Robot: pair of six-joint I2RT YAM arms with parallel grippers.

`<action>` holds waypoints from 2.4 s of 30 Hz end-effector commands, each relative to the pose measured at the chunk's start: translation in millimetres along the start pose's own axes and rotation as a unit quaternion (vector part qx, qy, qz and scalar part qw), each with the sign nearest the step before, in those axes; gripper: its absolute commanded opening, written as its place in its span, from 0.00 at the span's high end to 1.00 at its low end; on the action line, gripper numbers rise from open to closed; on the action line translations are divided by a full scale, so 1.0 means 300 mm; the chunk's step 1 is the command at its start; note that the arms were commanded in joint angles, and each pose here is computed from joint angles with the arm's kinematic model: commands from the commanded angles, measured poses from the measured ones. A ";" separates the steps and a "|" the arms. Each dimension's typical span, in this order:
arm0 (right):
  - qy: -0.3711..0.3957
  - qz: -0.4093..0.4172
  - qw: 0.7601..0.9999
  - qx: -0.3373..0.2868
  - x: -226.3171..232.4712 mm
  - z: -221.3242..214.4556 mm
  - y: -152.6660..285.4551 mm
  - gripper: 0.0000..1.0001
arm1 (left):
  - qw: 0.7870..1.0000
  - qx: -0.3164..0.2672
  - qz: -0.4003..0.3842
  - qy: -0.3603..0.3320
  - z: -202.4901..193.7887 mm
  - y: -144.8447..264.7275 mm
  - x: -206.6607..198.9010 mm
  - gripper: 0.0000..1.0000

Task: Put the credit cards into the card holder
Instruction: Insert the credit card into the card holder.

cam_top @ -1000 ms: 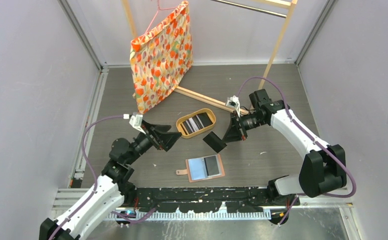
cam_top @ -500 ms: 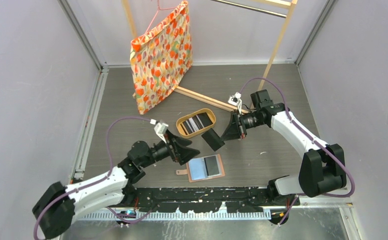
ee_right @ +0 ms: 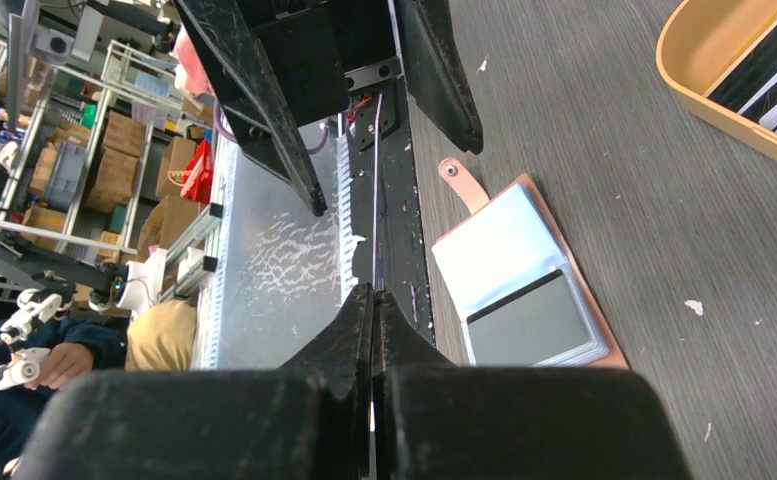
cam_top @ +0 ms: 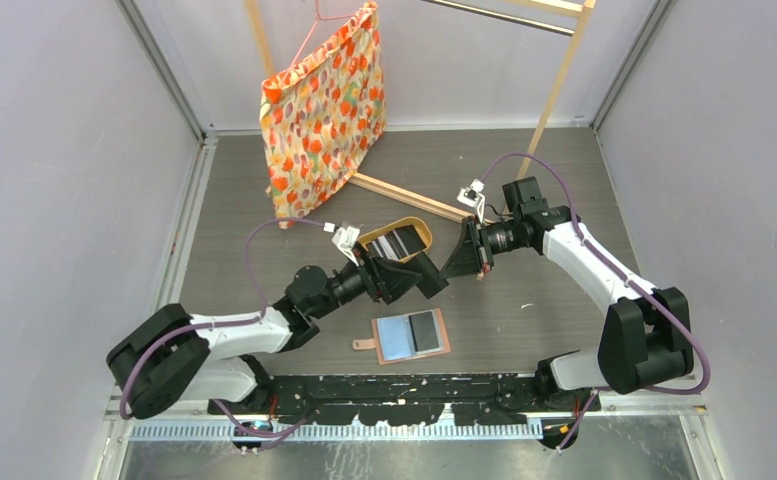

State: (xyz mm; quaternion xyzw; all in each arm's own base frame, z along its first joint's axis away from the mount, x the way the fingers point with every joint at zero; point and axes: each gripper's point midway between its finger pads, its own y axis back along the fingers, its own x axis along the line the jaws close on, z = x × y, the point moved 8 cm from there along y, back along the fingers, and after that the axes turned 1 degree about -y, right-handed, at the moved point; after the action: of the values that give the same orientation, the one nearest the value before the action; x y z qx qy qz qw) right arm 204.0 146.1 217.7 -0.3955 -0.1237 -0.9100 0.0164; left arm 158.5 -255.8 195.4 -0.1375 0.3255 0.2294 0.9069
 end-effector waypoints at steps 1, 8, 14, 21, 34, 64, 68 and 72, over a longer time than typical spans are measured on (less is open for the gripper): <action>0.008 0.016 1.000 -0.007 0.013 0.019 0.000 0.99 | 0.996 -0.056 -0.067 0.001 0.086 -0.055 -0.083 0.42; 0.015 -0.012 1.000 -0.002 0.010 0.017 0.003 0.83 | 0.998 -0.031 -0.061 0.000 0.064 -0.045 -0.074 0.99; 0.046 -0.040 0.997 0.036 0.029 0.001 0.009 0.36 | 0.996 0.058 -0.059 -0.042 0.054 -0.004 -0.075 1.00; 0.069 -0.025 0.993 0.093 0.043 -0.025 -0.048 0.34 | 0.978 0.162 -0.112 -0.063 0.055 0.002 -0.103 1.00; 0.070 0.005 0.995 0.074 0.078 -0.003 -0.054 0.62 | 0.967 0.211 -0.134 -0.037 0.019 -0.042 -0.087 1.00; 0.037 0.007 0.994 0.101 0.037 -0.023 -0.112 0.99 | 0.972 0.205 -0.109 -0.012 0.005 -0.035 -0.053 0.97; -0.005 -0.039 0.995 0.090 -0.023 -0.054 -0.126 0.99 | 0.978 0.204 -0.048 0.015 0.022 -0.003 -0.001 0.62; -0.054 -0.072 0.992 0.083 -0.088 -0.075 -0.147 0.99 | 0.973 0.218 0.068 0.041 0.031 0.087 0.057 0.50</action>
State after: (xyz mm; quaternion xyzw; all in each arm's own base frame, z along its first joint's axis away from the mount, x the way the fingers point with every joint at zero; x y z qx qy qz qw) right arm 187.0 175.8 186.8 -0.4038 -0.2268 -0.8859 0.0267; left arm 163.7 -250.2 193.1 0.0497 0.3857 0.1270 0.9125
